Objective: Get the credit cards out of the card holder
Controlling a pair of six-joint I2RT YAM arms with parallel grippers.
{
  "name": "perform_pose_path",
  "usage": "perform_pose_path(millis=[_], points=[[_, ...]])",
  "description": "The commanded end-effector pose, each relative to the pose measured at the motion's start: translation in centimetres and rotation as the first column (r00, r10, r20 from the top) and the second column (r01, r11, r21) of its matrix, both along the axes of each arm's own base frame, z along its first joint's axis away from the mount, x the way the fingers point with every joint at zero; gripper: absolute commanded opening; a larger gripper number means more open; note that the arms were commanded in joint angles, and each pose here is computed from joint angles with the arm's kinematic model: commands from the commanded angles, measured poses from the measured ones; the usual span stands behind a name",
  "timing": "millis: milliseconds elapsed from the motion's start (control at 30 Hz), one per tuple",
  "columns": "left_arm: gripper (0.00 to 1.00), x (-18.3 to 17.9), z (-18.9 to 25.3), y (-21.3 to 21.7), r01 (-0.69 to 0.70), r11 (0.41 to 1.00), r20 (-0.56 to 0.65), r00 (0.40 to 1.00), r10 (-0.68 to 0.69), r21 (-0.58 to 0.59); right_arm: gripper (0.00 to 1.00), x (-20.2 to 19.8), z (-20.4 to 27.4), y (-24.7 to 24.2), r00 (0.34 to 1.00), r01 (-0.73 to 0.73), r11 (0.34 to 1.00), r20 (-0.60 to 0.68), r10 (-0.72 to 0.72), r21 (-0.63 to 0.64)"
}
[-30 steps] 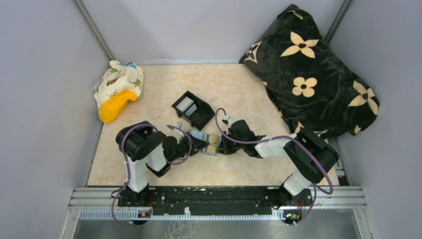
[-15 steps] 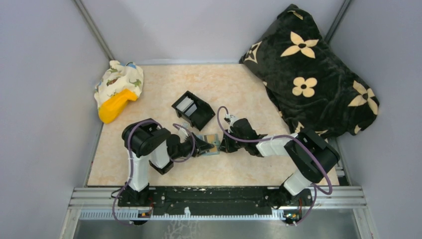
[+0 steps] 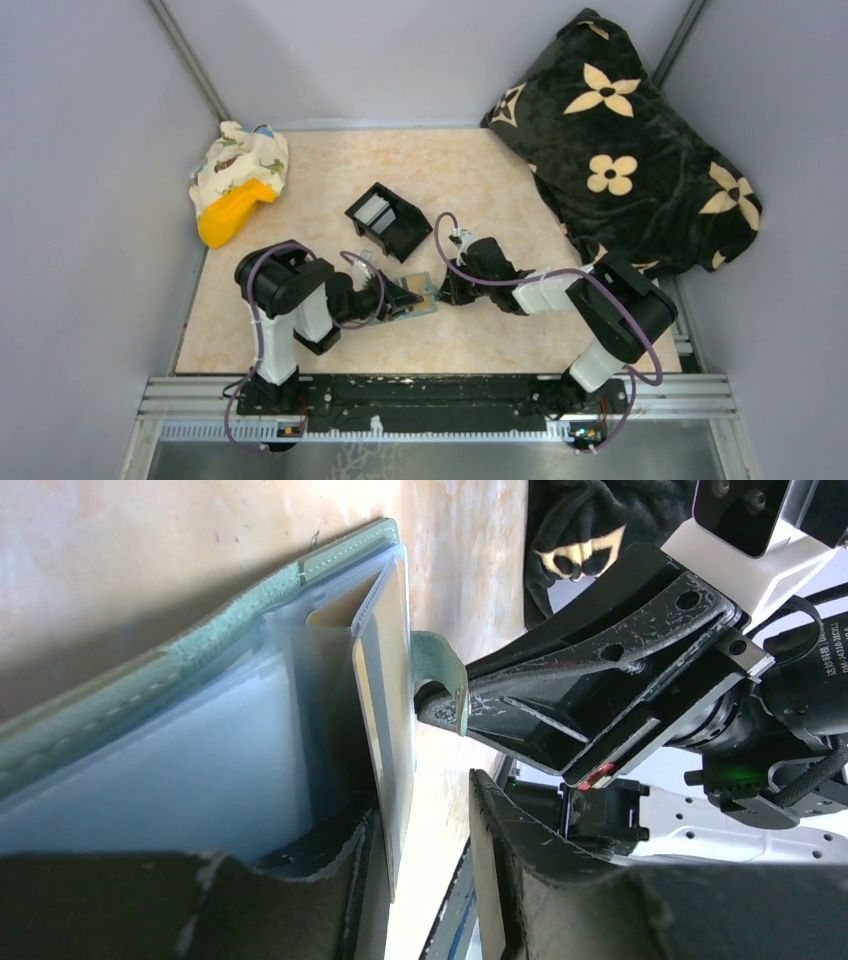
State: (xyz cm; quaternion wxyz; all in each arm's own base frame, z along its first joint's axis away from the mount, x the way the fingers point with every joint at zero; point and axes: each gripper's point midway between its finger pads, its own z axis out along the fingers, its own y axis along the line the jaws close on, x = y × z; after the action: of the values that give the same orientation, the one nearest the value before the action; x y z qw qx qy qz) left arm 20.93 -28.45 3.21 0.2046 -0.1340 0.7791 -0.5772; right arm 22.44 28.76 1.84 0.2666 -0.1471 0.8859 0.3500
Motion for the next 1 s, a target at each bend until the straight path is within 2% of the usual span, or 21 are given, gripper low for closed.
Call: perform_pose_path(millis=[0, 633, 833, 967], points=[[0.4, -0.1, 4.8, 0.1, 0.054, 0.991, 0.22, 0.975, -0.026, -0.119, 0.0, 0.4, -1.8, -1.1, 0.999, 0.04, 0.998, -0.029, -0.041, -0.051], [0.38, 0.3, 4.7, 3.2, -0.013, 0.996, 0.234, 0.972, 0.032, -0.083, 0.0, 0.8, -3.4, -1.6, 0.997, 0.049, 0.996, -0.062, -0.054, -0.071], [0.32, 0.7, 4.5, 3.5, -0.026, 0.996, 0.234, 0.971, 0.044, -0.08, 0.0, 0.6, -3.5, -1.6, 0.997, 0.045, 0.997, -0.066, -0.05, -0.067], [0.21, 0.9, 4.2, 3.3, -0.02, 0.997, 0.218, 0.975, 0.037, -0.081, 0.0, 0.6, -3.5, -1.6, 0.996, 0.045, 0.997, -0.067, -0.05, -0.068]])
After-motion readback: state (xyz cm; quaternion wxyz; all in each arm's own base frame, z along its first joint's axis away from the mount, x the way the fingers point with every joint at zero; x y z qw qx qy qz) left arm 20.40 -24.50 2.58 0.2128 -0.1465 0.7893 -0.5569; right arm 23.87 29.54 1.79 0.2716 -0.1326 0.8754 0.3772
